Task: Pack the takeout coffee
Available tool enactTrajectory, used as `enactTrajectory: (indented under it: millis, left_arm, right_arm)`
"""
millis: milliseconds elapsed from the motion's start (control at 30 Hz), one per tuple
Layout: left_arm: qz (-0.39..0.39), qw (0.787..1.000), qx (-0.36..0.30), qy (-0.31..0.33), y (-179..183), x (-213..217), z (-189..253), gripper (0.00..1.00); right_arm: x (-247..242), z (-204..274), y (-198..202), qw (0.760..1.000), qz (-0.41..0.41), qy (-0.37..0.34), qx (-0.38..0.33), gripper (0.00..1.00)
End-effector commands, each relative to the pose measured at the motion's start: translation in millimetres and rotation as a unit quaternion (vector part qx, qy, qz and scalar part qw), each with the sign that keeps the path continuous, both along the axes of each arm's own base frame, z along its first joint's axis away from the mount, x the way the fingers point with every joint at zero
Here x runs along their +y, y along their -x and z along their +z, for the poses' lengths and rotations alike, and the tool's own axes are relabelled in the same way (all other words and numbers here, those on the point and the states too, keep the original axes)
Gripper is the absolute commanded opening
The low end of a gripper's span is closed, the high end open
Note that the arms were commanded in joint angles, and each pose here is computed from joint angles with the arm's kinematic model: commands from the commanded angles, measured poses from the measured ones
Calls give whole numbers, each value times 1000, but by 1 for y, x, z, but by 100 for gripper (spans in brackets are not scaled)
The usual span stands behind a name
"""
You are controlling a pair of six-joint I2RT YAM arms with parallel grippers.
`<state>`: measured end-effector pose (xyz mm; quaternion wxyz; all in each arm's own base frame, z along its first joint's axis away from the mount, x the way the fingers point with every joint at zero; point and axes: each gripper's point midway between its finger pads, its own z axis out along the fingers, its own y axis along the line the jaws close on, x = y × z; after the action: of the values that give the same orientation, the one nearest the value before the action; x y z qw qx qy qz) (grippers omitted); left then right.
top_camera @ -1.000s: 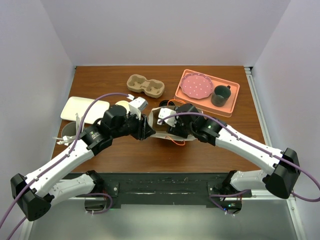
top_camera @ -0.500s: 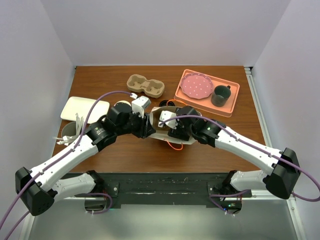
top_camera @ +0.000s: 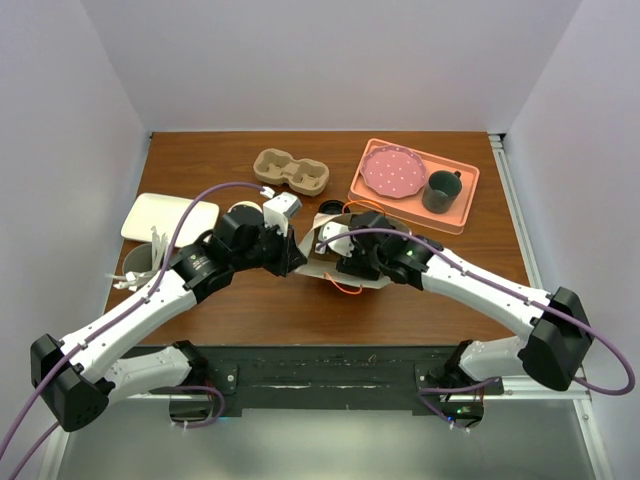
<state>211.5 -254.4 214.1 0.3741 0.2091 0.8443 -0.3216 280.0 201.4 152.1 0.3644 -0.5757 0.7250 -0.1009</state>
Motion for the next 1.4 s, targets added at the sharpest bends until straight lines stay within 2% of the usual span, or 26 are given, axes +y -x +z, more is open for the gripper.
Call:
enactTrajectory:
  millis: [0,167,467,767,933,1100,1367]
  left_arm:
    - [-18,999,-26,18,-1,-7,19,8]
    - [-18,999,-26,19,1,-7,20,8]
    - [-17,999,-26,23,2,-6,22,9]
    - [-16,999,-24,28,3,-6,24,10]
    - [-16,999,-26,27,4,-5,24,11]
    - [-16,999,-24,29,6,-6,23,11]
    - [-16,999,-25,29,6,-6,25,13]
  right_arm:
    - [-7,15,-11,1000,-17,0,-19,77]
    - [-8,10,-9,1000,-18,-1,-6,68]
    - [-7,8,-7,1000,-9,-8,9,43]
    - [-4,15,-7,1000,4,-12,9,32]
    - [-1,24,-6,1000,14,-18,10,20]
    - [4,32,-3,999,29,-26,17,15]
    - [23,56,9,994,74,-64,40,4]
